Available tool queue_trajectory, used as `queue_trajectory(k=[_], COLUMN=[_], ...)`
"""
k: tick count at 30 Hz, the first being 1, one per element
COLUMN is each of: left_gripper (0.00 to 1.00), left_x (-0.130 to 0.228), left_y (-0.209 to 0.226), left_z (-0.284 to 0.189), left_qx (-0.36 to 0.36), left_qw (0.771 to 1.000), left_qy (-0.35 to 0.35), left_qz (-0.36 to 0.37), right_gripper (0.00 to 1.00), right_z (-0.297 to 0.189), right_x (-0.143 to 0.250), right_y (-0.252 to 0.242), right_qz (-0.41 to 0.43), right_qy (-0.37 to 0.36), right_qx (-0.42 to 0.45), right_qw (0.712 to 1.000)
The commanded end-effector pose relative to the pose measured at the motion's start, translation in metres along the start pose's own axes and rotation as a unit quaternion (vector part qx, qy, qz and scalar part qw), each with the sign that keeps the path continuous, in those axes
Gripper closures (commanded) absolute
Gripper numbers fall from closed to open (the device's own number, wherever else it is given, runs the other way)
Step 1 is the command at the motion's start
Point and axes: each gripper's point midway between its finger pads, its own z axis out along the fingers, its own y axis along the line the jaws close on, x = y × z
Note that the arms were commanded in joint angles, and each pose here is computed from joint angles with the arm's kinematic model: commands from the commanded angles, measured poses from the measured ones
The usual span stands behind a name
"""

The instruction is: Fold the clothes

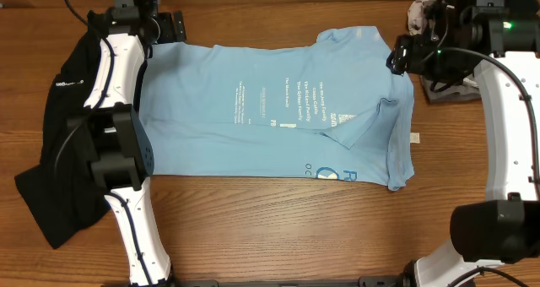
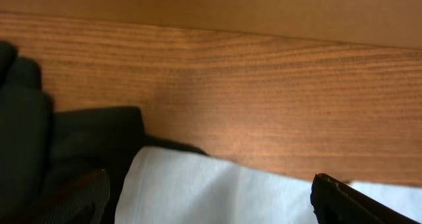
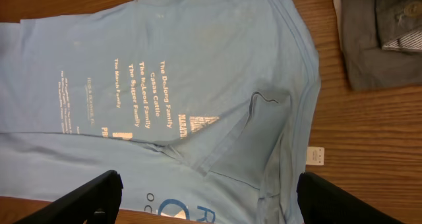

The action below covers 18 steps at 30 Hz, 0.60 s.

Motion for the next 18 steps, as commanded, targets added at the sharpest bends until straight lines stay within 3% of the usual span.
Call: queue_trajectory(k=[1,7,14,16,18], left_gripper=[0.01,0.04,0.09,0.16,0.32], left_x=[0.014,0.039,0.037,0.035,0.033], left_y=[0.011,0.018,0.023,0.023,0.023], left_z=[0.022,0.049,0.056,0.056,0.056], left_qx=[-0.01,-0.026,-0.036,-0.036,-0.037], left_qw=[1.0,0.999,0.999,0.999,0.999], left_qy=[0.012,0.035,0.022,0.019,0.015], left_qz=[0.019,0.018,0.019,0.02,0.02], right_gripper=[0.12,0.12,0.12,0.12,0.11], right_z=[0.002,0.002,0.002,0.002,0.002], right_x=[-0.002,-0.004,-0.004,-0.004,-0.004], right_y=[0.001,0.001,0.001,0.001,0.001], right_qz=[-0.004,-0.005,-0.005,-0.005,-0.005], right_qy=[-0.001,-0.005,-0.005,-0.005,-0.005], right_qx=[-0.004,-0.005,-0.005,-0.005,-0.005], right_qw=[1.0,1.0,1.0,1.0,1.0])
